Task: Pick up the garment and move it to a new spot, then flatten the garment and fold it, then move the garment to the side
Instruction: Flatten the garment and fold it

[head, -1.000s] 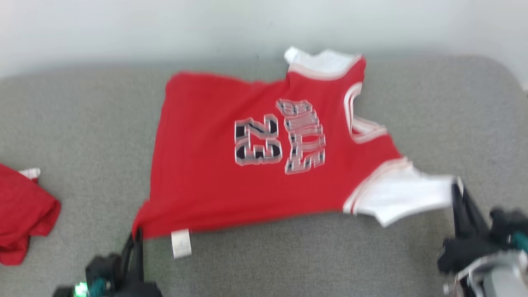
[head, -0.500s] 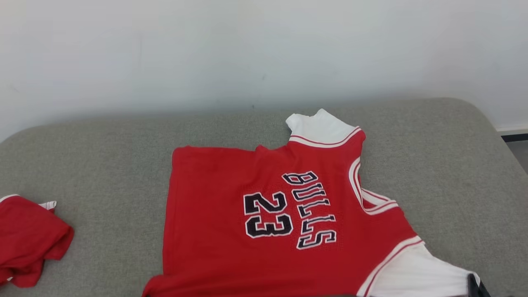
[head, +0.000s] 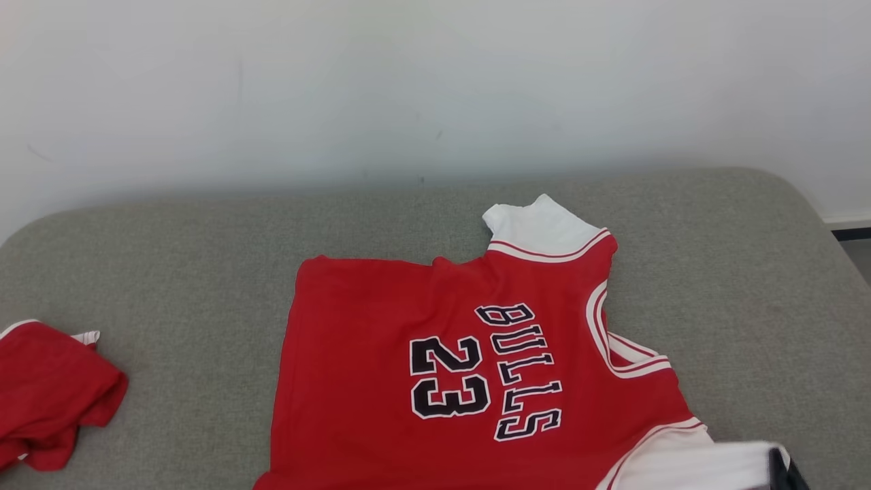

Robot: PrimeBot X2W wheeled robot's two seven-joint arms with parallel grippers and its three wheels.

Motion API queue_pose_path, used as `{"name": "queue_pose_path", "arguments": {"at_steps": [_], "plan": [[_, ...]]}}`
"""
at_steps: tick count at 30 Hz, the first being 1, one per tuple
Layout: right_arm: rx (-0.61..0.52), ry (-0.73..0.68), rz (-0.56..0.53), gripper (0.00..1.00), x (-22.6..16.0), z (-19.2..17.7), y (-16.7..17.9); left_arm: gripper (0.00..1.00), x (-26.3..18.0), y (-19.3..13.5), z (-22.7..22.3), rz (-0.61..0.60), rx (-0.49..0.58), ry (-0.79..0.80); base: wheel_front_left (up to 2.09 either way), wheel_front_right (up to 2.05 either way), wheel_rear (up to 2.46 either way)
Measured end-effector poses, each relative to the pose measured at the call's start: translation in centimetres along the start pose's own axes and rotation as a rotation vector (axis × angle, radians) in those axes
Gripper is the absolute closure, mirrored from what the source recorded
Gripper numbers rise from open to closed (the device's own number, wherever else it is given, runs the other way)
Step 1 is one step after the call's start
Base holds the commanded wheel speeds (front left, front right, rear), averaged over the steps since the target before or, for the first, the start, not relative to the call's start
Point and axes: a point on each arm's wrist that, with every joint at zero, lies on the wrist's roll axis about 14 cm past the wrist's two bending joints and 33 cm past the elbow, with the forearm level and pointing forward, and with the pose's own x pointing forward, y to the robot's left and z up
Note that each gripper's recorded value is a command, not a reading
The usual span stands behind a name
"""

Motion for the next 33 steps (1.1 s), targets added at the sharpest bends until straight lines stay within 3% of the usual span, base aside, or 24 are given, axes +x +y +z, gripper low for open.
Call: {"name": "queue_pose_path", "arguments": {"at_steps": [5,17,33], "plan": [[0.005,-0.132,0.038,1.00,2.6,4.6,1.5,1.00,2.0,-1.2,3.5,-0.043,-0.017,-0.099,0.00,0.00,0.00],[-0.020,-0.183,0.131,1.00,9.2,8.0,5.3,1.00,7.1,-1.3,8.3,-0.067,0.033,-0.198,0.00,0.00,0.00],[-0.076,-0.065,0.154,1.00,15.5,4.9,7.0,1.00,11.2,-1.1,6.3,-0.074,0.023,-0.119,0.00,0.00,0.00]]}}
